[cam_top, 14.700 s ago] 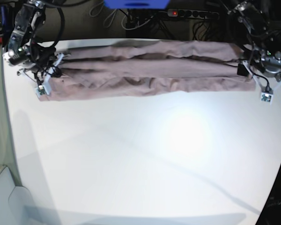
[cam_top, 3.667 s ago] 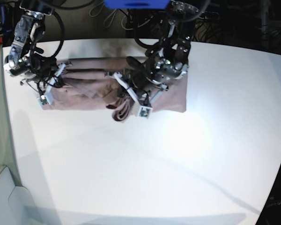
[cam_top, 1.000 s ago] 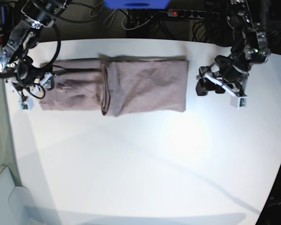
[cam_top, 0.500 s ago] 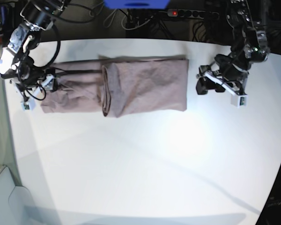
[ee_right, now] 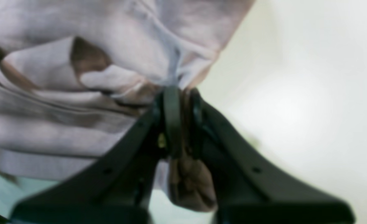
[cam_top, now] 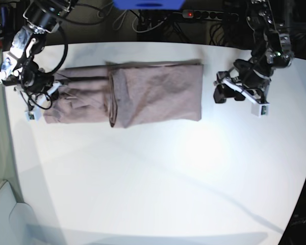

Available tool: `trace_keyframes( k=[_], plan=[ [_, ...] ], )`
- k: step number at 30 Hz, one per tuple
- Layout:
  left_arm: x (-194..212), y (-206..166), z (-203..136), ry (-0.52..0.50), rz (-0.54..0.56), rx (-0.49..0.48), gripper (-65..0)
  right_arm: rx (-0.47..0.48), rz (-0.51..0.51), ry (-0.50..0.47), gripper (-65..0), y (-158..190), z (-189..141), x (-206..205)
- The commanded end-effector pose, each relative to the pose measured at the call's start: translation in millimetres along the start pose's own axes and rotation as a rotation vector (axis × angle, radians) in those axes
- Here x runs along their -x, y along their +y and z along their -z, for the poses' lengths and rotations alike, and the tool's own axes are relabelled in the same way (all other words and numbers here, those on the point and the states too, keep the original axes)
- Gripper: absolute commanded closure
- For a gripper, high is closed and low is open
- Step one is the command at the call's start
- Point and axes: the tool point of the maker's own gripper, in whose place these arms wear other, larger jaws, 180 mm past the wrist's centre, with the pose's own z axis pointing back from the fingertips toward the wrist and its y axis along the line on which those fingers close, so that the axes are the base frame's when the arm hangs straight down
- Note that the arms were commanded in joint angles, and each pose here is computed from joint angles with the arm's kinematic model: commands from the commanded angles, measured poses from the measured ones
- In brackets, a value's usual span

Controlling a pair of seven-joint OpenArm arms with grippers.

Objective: Layout the t-shirt on the table in an organized manner, then fold the t-shirt properly
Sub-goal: 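Release the left gripper and move it back to the folded end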

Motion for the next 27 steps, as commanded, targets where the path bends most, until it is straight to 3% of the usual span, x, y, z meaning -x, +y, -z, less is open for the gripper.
trace_keyframes(
  k=[1, 6, 7, 19, 27],
  plan=[
    [-11, -3, -3, -0.037, 0.006, 0.012, -34.1, 0.021, -0.011, 0.037, 0.0, -5, -2, 5],
    [-13, -3, -3, -0.039, 0.010, 0.010, -1.9, 0.021, -0.011, 0.037, 0.0, -5, -2, 5],
    [-13, -2, -2, -0.035, 0.010, 0.007, 0.0, 0.021, -0.011, 0.037, 0.0, -5, -2, 5],
    [22, 18, 34, 0.088, -0.097, -0.006, -0.1, 0.018, -0.010, 0.032, 0.0, -3, -1, 4],
    [35, -2, 52, 0.149, -0.073, 0.048, -0.1, 0.031, -0.036, 0.006, 0.0, 2, -10, 0]
  ],
)
